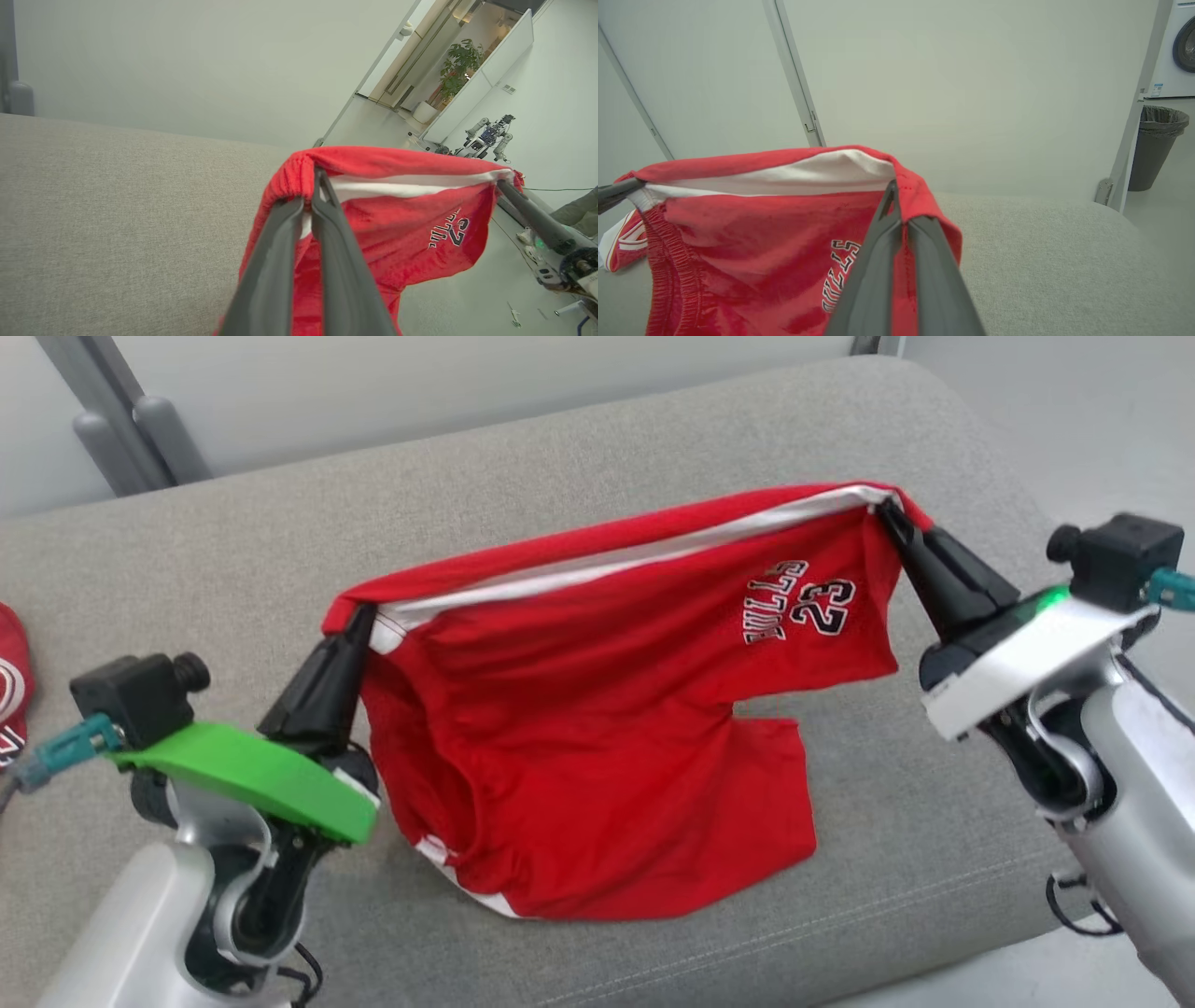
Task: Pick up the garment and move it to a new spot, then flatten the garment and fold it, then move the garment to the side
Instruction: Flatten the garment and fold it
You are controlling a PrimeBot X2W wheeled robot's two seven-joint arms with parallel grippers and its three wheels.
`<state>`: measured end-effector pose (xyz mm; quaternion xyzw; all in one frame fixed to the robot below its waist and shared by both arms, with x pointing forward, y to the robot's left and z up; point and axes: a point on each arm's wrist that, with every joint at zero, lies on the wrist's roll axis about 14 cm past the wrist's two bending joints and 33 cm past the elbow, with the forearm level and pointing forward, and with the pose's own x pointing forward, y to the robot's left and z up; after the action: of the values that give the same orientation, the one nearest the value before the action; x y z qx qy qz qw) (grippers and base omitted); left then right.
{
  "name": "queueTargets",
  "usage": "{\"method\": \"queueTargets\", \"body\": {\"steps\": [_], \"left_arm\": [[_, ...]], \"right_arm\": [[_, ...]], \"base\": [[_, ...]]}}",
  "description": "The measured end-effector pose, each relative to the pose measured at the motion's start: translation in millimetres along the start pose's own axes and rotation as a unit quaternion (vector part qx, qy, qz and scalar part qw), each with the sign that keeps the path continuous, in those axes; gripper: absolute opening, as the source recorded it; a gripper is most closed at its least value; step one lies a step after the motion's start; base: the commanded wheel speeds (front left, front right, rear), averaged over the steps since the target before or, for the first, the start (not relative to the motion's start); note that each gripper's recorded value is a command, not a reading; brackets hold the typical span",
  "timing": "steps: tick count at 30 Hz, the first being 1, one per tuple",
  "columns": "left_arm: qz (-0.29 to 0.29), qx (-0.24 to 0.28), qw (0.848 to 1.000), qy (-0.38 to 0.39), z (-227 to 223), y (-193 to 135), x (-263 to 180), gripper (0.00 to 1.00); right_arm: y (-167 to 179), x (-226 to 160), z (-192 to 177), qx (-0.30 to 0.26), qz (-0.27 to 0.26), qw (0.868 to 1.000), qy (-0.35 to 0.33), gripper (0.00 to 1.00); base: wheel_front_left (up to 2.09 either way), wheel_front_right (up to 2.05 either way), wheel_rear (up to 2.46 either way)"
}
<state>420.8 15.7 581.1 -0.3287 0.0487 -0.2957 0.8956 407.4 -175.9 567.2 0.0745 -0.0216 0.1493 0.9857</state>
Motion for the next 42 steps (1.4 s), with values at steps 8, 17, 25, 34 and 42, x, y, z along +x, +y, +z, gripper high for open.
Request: {"method": "queueTargets", "body": {"steps": [8, 17, 25, 34, 42], "left_arm": [[0.042, 0.031, 0.998, 0.020, 12.3, 53.8, 46.7, 0.00], [0.092, 0.025, 0.994, 0.060, 1.8, 107.2, 83.0, 0.00], [0.135, 0.019, 0.987, 0.087, -19.6, 155.5, 108.5, 0.00], [0.166, 0.000, 0.982, 0.095, -42.9, 200.6, 129.3, 0.45], [0.187, -0.005, 0.977, 0.107, -63.3, 230.9, 126.9, 1.00]], "right_arm": [[-9.8, 64.8, -14.0, -0.005, 0.010, 0.999, 0.051, 0.00], [-16.7, 115.5, -56.3, 0.011, 0.007, 0.992, 0.123, 0.00], [-29.0, 150.9, -106.6, 0.024, -0.009, 0.982, 0.189, 0.00], [-28.7, 198.9, -133.2, 0.017, 0.000, 0.981, 0.192, 0.35], [-43.1, 194.9, -178.6, 0.014, -0.017, 0.974, 0.227, 1.00]], "base": [[0.00, 0.00, 0.00], [0.00, 0.00, 0.00], [0.00, 0.00, 0.00], [0.00, 0.00, 0.00], [0.00, 0.00, 0.00]]}}
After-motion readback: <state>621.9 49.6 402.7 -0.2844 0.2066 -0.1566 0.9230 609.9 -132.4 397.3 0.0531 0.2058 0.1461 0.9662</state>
